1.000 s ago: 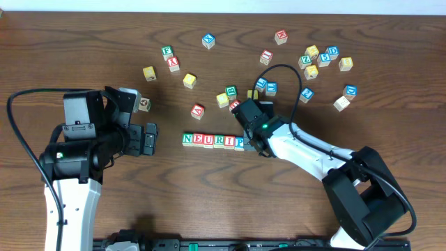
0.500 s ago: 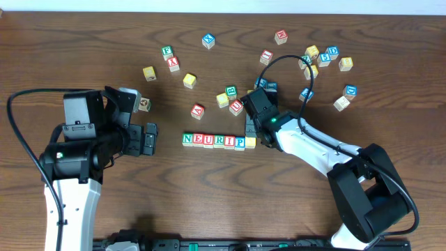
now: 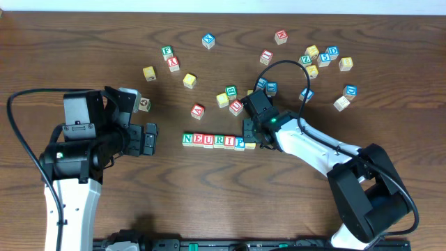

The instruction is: Spell out NEURIPS

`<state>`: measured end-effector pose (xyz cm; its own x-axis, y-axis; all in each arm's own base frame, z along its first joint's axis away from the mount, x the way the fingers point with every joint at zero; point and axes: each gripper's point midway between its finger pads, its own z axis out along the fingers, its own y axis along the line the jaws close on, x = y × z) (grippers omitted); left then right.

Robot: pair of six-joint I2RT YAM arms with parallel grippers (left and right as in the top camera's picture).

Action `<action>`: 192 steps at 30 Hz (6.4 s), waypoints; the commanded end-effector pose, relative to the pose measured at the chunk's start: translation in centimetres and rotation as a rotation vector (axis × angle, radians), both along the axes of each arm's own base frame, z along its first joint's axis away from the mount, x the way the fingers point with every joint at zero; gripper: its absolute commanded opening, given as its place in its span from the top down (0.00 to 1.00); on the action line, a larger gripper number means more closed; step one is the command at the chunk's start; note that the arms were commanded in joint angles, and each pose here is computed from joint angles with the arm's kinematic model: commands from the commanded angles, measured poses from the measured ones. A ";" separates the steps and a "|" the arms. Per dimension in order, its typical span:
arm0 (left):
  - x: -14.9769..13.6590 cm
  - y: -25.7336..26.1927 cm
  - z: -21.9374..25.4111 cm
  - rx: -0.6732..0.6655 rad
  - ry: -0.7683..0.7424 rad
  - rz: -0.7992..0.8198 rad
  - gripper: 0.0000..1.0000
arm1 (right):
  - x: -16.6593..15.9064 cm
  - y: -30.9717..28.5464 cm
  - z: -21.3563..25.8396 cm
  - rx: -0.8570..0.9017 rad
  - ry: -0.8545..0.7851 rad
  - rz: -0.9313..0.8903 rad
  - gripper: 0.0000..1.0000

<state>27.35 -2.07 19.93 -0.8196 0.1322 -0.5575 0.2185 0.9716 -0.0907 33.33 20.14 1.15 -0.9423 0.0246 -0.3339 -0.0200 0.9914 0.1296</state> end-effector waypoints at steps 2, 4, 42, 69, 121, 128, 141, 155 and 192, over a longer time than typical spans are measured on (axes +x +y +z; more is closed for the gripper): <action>0.2 -0.1 0.9 -0.001 -0.027 -0.012 0.02 | -0.2 0.0 0.4 0.002 -0.002 0.014 0.99; 0.2 -0.1 0.9 -0.002 -0.027 -0.012 0.02 | -0.2 0.0 0.4 0.002 -0.002 0.014 0.99; 0.2 -0.1 0.9 -0.002 -0.027 -0.012 0.02 | -0.3 1.9 0.8 0.088 0.006 0.086 0.99; 0.2 -0.1 0.9 -0.001 -0.027 -0.012 0.02 | 0.8 -2.2 0.5 -0.087 -0.045 -0.029 0.98; 0.2 -0.1 0.9 -0.002 -0.027 -0.012 0.02 | -1.9 -1.0 -0.3 0.049 0.125 -0.063 0.99; 0.2 -0.1 0.9 -0.002 -0.027 -0.013 0.02 | -1.9 -0.9 -0.3 0.054 0.127 -0.071 0.99; 0.2 -0.1 0.9 -0.002 -0.027 -0.012 0.02 | -2.1 -0.7 -0.3 0.069 0.137 -0.077 0.99; 0.2 -0.1 0.9 -0.001 -0.027 -0.012 0.02 | -2.0 -0.6 -0.2 0.077 0.139 -0.090 0.99; 0.2 -0.1 0.9 -0.002 -0.027 -0.013 0.02 | -1.0 -3.3 -0.3 -0.053 0.069 -0.141 0.99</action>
